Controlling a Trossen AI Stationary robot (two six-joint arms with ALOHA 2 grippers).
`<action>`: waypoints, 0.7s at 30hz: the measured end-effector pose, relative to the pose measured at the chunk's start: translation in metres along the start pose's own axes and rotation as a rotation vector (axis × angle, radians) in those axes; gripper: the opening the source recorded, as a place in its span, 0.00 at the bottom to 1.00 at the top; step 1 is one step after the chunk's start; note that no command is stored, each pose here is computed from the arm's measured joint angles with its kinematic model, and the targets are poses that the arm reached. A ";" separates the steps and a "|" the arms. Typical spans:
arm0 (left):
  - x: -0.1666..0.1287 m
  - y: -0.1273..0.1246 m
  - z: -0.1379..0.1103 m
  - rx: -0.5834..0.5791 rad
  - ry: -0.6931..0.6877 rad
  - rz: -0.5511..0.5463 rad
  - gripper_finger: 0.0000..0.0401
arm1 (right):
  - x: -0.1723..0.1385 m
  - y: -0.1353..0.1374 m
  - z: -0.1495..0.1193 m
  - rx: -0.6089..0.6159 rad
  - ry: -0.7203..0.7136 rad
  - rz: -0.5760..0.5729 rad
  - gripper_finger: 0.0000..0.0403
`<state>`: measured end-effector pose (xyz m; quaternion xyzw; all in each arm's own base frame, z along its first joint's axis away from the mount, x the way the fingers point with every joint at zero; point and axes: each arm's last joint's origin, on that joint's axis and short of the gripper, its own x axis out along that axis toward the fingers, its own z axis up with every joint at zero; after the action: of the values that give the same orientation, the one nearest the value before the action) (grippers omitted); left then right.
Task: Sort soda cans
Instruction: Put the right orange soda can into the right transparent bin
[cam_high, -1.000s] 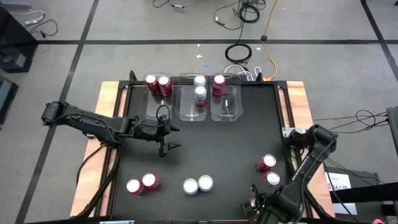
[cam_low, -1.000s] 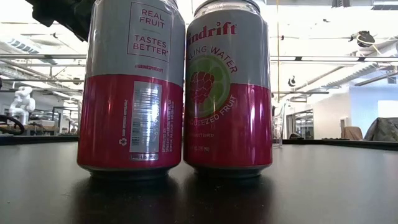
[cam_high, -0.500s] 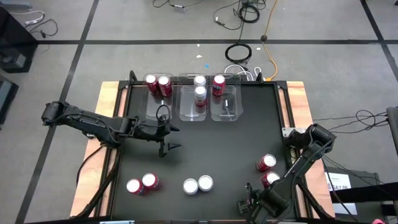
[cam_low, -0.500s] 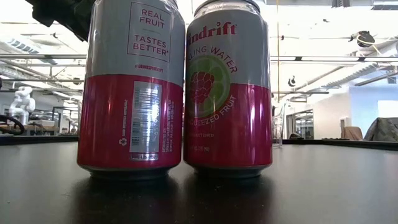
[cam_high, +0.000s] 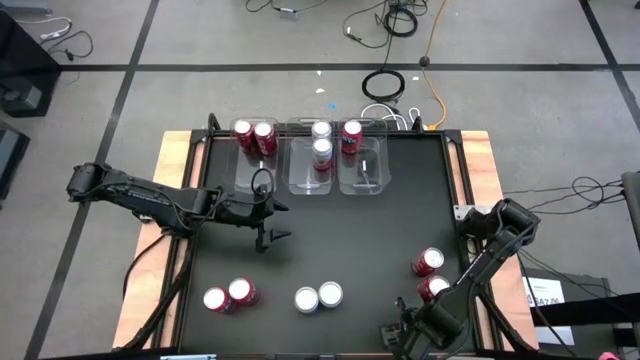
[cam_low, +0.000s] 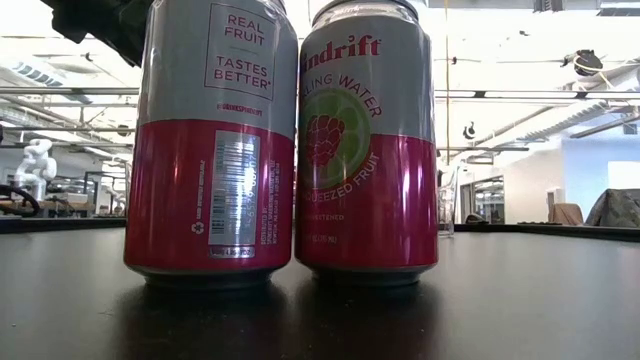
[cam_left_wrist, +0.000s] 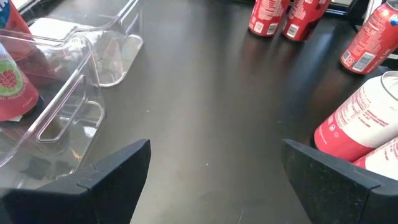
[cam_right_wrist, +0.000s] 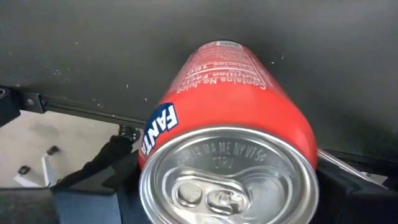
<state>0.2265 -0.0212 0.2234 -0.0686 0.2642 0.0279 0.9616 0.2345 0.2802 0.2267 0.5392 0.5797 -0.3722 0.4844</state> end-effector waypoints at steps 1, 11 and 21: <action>0.000 0.000 0.000 0.000 0.000 0.000 0.92 | 0.000 0.001 0.001 0.004 0.000 0.001 0.69; 0.000 0.000 0.000 0.000 0.000 0.000 0.92 | -0.014 0.022 0.018 -0.009 -0.060 0.080 0.72; 0.000 0.000 0.000 0.000 -0.001 0.000 0.92 | -0.085 0.043 0.064 -0.050 -0.278 -0.035 0.72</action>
<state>0.2265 -0.0212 0.2234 -0.0685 0.2639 0.0278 0.9617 0.2824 0.2023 0.2965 0.4600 0.5255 -0.4371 0.5667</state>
